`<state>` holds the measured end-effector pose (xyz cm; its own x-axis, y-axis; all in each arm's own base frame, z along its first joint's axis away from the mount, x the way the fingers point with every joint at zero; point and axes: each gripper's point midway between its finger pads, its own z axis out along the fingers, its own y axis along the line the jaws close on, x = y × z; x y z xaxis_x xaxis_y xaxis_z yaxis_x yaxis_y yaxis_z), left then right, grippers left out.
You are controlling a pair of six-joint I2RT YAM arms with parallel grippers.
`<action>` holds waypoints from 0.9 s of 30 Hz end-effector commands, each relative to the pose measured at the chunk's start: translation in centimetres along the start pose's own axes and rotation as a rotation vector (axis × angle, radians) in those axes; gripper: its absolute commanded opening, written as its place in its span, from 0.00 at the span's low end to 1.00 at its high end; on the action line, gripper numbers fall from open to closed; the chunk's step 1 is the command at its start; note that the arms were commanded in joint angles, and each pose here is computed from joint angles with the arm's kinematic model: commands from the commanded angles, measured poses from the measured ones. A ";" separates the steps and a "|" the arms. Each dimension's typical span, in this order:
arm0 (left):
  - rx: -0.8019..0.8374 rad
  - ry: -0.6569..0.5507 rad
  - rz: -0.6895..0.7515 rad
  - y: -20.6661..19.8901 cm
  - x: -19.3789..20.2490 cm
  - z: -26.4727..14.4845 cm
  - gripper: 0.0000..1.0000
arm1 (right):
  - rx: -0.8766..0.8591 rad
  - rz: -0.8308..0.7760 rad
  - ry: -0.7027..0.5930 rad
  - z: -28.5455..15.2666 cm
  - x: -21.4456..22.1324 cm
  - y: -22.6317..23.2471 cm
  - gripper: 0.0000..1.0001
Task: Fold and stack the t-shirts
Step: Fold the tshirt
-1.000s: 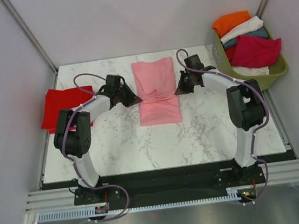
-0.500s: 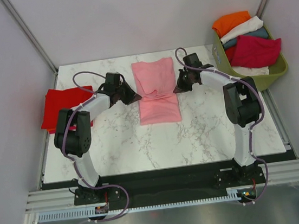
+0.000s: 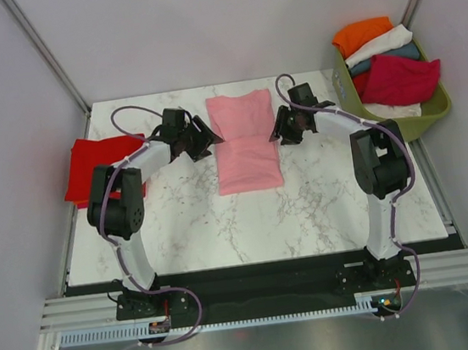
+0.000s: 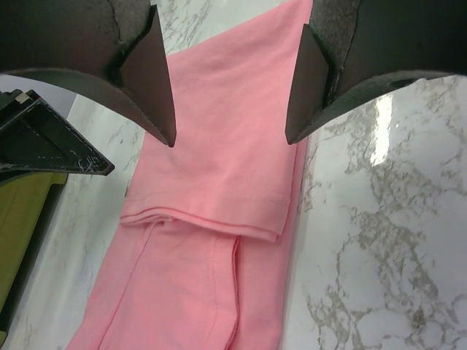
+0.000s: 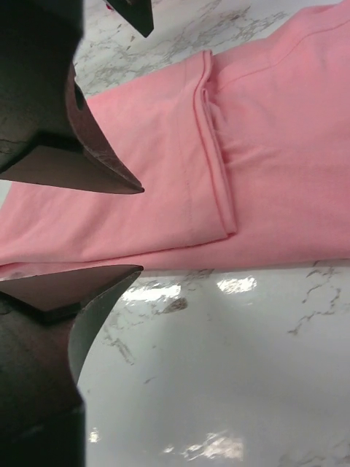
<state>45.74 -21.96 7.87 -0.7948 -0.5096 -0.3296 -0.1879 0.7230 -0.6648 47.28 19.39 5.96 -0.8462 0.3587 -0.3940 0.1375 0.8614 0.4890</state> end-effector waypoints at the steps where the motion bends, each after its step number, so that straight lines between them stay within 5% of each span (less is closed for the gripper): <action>1: 0.021 -0.058 0.081 -1.2 -0.9 -3.0 0.69 | -0.030 -0.028 -0.095 -3.8 -1.4 1.2 0.51; 13: -0.003 0.045 0.177 1.9 7.5 -5.9 0.61 | -0.100 -0.136 0.040 -5.9 8.2 -0.2 0.42; 20: -0.015 0.077 0.183 2.9 9.3 -5.9 0.55 | -0.066 -0.157 0.101 -4.6 11.1 -1.2 0.37; 27: -0.023 0.104 0.191 3.6 10.7 -5.7 0.48 | -0.067 -0.156 0.110 -4.9 12.0 -1.5 0.18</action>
<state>32.98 -21.75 4.82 -0.8838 -0.3463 -0.3145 -0.1113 0.8087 -0.5776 34.31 20.36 3.68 -0.9161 0.1847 -0.3558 -0.0031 0.8841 0.4672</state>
